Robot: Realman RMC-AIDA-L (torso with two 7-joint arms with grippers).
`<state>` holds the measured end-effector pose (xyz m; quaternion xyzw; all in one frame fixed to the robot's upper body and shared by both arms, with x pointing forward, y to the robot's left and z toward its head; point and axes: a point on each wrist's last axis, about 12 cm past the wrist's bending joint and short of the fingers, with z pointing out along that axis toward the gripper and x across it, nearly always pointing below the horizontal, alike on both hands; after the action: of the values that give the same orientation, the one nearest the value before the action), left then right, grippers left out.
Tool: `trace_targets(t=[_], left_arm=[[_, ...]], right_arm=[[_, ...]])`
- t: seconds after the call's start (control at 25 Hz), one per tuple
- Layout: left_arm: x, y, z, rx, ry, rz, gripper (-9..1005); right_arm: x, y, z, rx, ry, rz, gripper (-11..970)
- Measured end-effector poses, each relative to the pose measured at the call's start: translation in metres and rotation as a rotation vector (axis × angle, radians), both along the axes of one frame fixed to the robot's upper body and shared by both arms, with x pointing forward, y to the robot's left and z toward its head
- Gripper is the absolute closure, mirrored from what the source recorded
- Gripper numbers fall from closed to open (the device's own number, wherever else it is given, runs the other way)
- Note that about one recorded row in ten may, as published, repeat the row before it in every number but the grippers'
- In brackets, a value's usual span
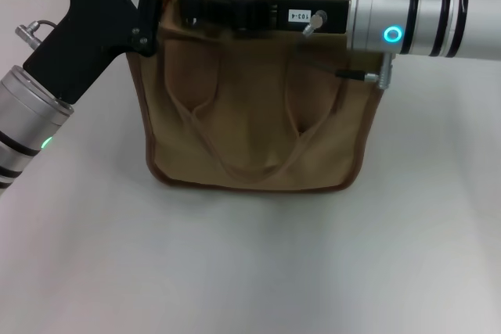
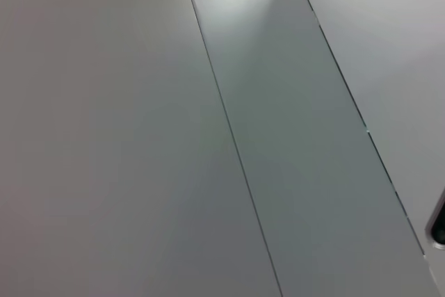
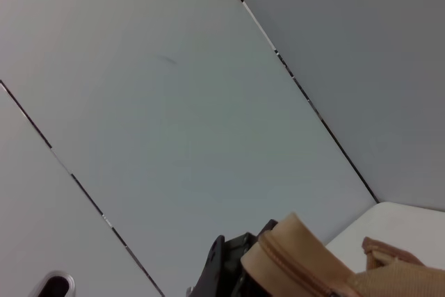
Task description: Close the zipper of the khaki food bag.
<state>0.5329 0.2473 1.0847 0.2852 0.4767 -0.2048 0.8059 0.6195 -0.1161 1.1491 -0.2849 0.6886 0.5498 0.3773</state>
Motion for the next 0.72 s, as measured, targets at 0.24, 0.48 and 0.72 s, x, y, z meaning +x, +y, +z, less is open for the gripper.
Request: trace_targets(t=[0.24,0.48,0.72], left_arm=[[0.002,0.005,-0.002,-0.022,0.017,0.057,902],[-0.001,0.013,-0.006,-0.038,0.039,0.106,898],[-0.006,0.019,-0.011,-0.033,0.062,0.129,895]], right_arm=[[-0.003,-0.01,-0.006,-0.002,-0.018,-0.024,960],[-0.009,-0.039,-0.017,0.015,-0.023,-0.113,960],[-0.023,-0.075,-0.03,0.013,-0.023,-0.194,960]])
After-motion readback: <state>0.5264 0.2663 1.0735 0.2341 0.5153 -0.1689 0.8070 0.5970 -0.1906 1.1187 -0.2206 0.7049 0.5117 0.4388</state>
